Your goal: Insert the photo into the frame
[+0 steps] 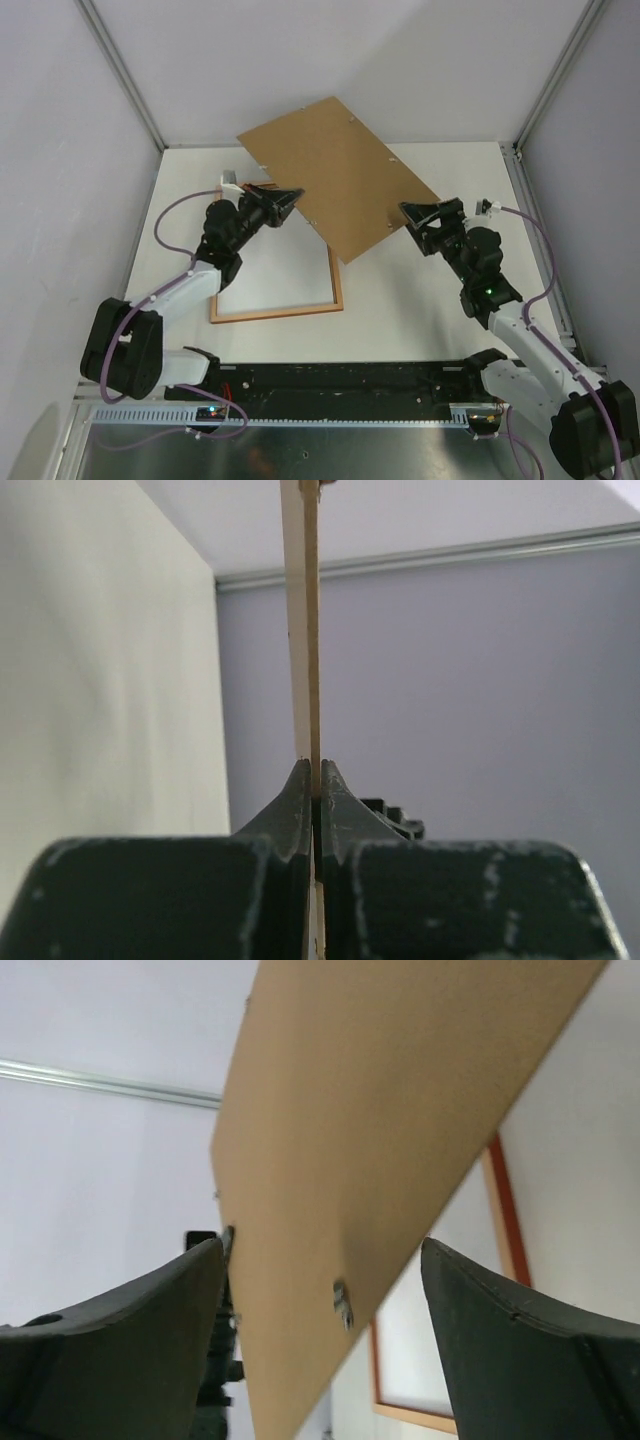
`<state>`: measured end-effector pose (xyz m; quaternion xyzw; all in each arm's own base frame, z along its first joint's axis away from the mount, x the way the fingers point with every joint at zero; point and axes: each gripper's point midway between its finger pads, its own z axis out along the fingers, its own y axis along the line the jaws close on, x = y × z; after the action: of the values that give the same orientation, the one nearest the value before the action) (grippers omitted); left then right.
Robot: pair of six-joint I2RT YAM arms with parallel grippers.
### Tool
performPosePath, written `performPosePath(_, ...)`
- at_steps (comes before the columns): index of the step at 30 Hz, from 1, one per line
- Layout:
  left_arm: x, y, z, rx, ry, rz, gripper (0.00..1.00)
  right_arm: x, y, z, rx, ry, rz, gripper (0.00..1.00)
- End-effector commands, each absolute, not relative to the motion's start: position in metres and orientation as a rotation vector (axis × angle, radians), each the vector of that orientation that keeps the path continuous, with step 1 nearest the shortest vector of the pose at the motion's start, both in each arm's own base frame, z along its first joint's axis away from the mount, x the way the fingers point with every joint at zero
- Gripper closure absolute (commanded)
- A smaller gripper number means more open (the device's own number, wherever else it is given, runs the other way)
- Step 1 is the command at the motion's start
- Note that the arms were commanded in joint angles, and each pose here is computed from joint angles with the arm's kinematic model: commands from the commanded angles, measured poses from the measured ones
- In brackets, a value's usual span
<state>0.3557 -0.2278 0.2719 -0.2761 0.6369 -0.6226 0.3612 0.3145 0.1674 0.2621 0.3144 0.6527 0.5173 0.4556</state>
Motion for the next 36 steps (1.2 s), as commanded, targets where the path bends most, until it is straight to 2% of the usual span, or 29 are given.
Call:
performPosePath(1,0.361,-0.201,0.336,-0.542,1.492,-1.527,1.00,0.300,0.162,0.245,0.673,1.723,1.165,0.14)
performPosePath(8,0.371,-0.155,0.355,-0.528,1.474,-1.380,1.00,0.292,0.161,0.203,0.521,1.906,0.999,0.13)
performPosePath(10,0.371,-0.139,0.361,-0.528,1.470,-1.333,1.00,0.297,0.166,0.186,0.451,1.986,0.958,0.16)
performPosePath(14,0.365,-0.102,0.371,-0.555,1.464,-1.208,1.00,0.312,0.190,0.150,0.281,2.182,0.853,0.28)
performPosePath(18,0.356,-0.065,0.381,-0.589,1.445,-1.080,1.00,0.327,0.221,0.121,0.087,2.312,0.665,0.32)
performPosePath(23,0.343,-0.036,0.389,-0.600,1.429,-0.981,1.00,0.329,0.258,0.089,-0.055,2.395,0.596,0.36)
performPosePath(36,0.343,-0.037,0.391,-0.496,1.523,-1.005,1.00,0.306,0.294,0.039,-0.279,2.505,0.429,0.36)
